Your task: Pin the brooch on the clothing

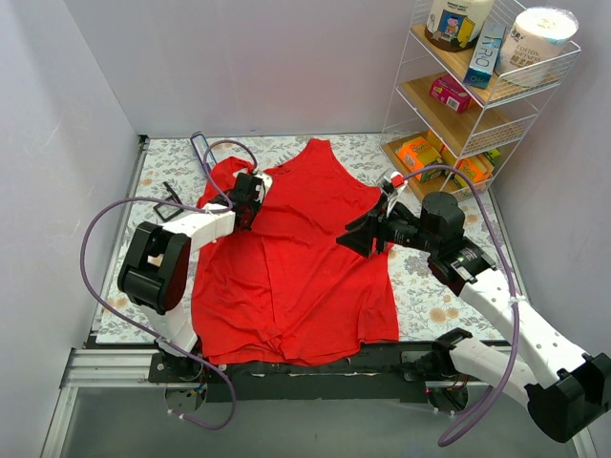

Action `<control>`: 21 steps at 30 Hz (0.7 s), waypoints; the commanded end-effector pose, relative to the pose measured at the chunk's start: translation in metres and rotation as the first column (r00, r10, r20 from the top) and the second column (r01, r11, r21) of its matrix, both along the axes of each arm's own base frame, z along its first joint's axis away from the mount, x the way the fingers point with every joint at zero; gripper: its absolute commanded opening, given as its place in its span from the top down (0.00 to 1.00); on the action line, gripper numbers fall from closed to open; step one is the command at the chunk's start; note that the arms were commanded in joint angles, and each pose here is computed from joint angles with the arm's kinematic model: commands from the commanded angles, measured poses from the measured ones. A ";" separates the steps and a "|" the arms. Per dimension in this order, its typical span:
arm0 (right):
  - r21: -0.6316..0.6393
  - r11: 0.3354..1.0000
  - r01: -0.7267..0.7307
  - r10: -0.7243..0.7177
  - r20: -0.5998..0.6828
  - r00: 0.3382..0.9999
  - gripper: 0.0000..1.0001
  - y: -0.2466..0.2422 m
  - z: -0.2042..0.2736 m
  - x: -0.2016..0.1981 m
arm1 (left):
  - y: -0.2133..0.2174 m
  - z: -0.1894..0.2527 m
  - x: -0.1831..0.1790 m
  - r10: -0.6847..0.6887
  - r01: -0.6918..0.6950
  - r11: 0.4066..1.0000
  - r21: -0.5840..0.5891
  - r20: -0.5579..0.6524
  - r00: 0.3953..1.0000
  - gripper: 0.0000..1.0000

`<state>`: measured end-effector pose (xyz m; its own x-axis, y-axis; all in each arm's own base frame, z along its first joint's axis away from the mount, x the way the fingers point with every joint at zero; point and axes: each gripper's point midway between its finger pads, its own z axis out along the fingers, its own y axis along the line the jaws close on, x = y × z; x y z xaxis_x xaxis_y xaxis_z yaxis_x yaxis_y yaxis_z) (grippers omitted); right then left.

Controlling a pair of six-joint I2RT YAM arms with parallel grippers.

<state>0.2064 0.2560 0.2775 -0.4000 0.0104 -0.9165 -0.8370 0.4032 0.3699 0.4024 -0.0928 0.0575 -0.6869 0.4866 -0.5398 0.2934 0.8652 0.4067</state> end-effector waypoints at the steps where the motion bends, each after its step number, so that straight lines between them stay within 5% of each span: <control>1: 0.027 1.000 -0.006 0.005 0.010 1.000 0.41 0.003 0.004 0.003 | -0.012 0.043 0.014 0.029 -0.011 0.983 -0.183 0.093 0.995 1.00; 21: -0.085 0.996 0.030 -0.038 -0.089 0.995 0.43 0.052 -0.069 0.045 | -0.045 0.048 -0.004 -0.076 0.086 0.873 -0.480 0.040 0.996 1.00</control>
